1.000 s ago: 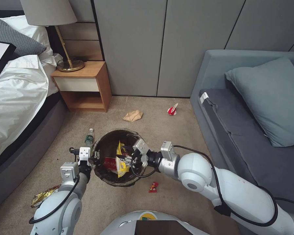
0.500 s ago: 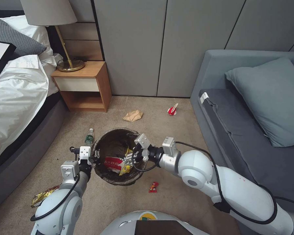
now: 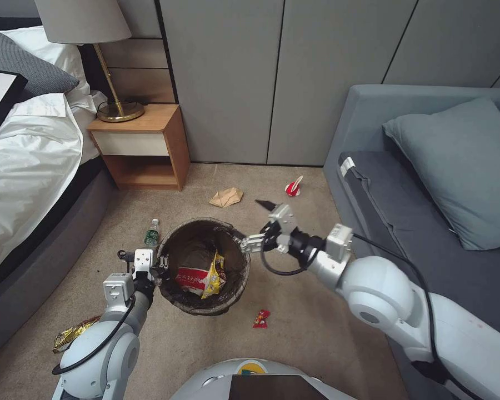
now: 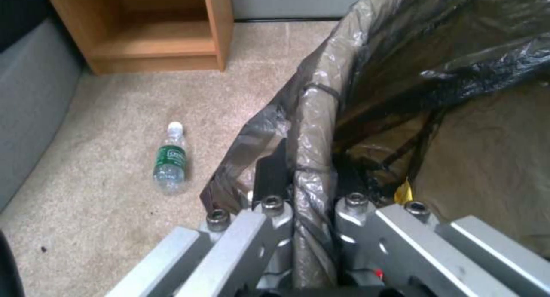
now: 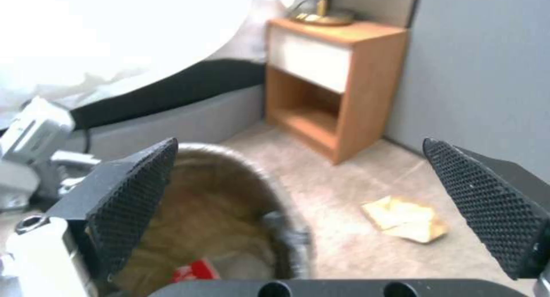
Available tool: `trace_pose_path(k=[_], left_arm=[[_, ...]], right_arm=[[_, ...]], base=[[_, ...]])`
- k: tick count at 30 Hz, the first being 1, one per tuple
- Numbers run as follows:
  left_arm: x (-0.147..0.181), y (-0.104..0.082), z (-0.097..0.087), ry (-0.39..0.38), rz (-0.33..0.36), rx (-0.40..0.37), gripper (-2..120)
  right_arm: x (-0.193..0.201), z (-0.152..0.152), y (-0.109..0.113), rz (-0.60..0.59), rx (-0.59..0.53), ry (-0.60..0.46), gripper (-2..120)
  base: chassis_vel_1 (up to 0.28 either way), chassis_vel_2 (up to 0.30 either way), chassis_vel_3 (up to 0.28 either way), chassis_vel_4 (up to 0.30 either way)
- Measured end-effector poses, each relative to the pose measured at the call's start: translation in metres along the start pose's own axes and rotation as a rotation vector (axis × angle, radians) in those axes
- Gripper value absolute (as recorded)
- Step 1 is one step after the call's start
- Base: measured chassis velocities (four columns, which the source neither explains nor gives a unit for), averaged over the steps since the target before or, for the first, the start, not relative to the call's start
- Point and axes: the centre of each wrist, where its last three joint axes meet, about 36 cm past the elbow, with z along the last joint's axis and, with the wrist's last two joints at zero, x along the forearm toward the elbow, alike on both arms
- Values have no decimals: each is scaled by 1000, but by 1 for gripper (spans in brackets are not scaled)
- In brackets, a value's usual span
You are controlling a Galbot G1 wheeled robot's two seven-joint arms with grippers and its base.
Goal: Pick up the trash bin, then pick up the garbage from the floor and place it into the trash bin.
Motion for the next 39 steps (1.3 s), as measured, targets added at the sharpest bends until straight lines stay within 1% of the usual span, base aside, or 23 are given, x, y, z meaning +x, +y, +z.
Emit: trace_pose_path(k=[2,3,5,6,8,9,12,13,15,17,18,19,20,21,23,25,26,29,33,36,37,39], left_arm=[[0,0,0,0,-1,0,2],[0,0,0,0,-1,0,2],[0,0,0,0,-1,0,2],[0,0,0,0,-1,0,2],[0,0,-1,-2,-1,0,2],[0,0,-1,-2,-1,0,2],[1,1,-2,-5,-2,-1,2],[1,1,-2,-5,-2,-1,2],[2,2,-3,-8,-1,-1,2],[3,3,-4,-10,0,-1,2],[3,3,-4,-10,0,-1,2],[3,4,-5,-11,1,-1,2],[3,4,-5,-11,2,0,2],[3,4,-5,-11,2,0,2],[4,4,-5,-11,3,0,2],[5,4,-6,-10,5,-3,2],[5,4,-6,-10,5,-3,2],[5,5,-6,-8,7,-7,2],[5,5,-6,-7,8,-8,2],[4,4,-4,0,9,-9,2],[4,4,-4,0,9,-9,2],[4,5,-4,1,9,-10,2]], right_arm=[[16,2,-11,47,10,-18,100],[16,2,-11,47,10,-18,100],[24,10,-21,77,25,-11,100],[24,10,-21,77,25,-11,100],[26,25,-34,121,42,0,100],[26,25,-34,121,42,0,100],[23,41,-46,146,38,31,100],[23,41,-46,146,38,31,100],[23,52,-49,138,32,48,100],[22,69,-54,123,34,67,100],[22,69,-54,123,34,67,100],[21,76,-55,119,39,74,100],[21,88,-59,112,48,86,100],[21,88,-59,112,48,86,100],[23,107,-61,107,58,120,100],[28,132,-62,85,56,176,100],[28,132,-62,85,56,176,100],[34,157,-65,46,49,232,100],[36,168,-73,1,64,259,100],[38,187,-88,-82,84,310,100],[38,187,-88,-82,84,310,100],[38,196,-90,-105,75,335,100]], base=[[0,0,0,0],[0,0,0,0],[0,0,0,0],[0,0,0,0],[0,0,0,0],[0,0,0,0],[0,0,0,0],[0,0,0,0],[0,0,0,0],[0,0,0,0],[0,0,0,0],[0,0,0,0],[0,0,0,0],[0,0,0,0],[0,0,0,0],[0,0,0,0],[0,0,0,0],[0,0,0,0],[0,0,0,0],[0,0,0,0],[0,0,0,0],[0,0,0,0]])
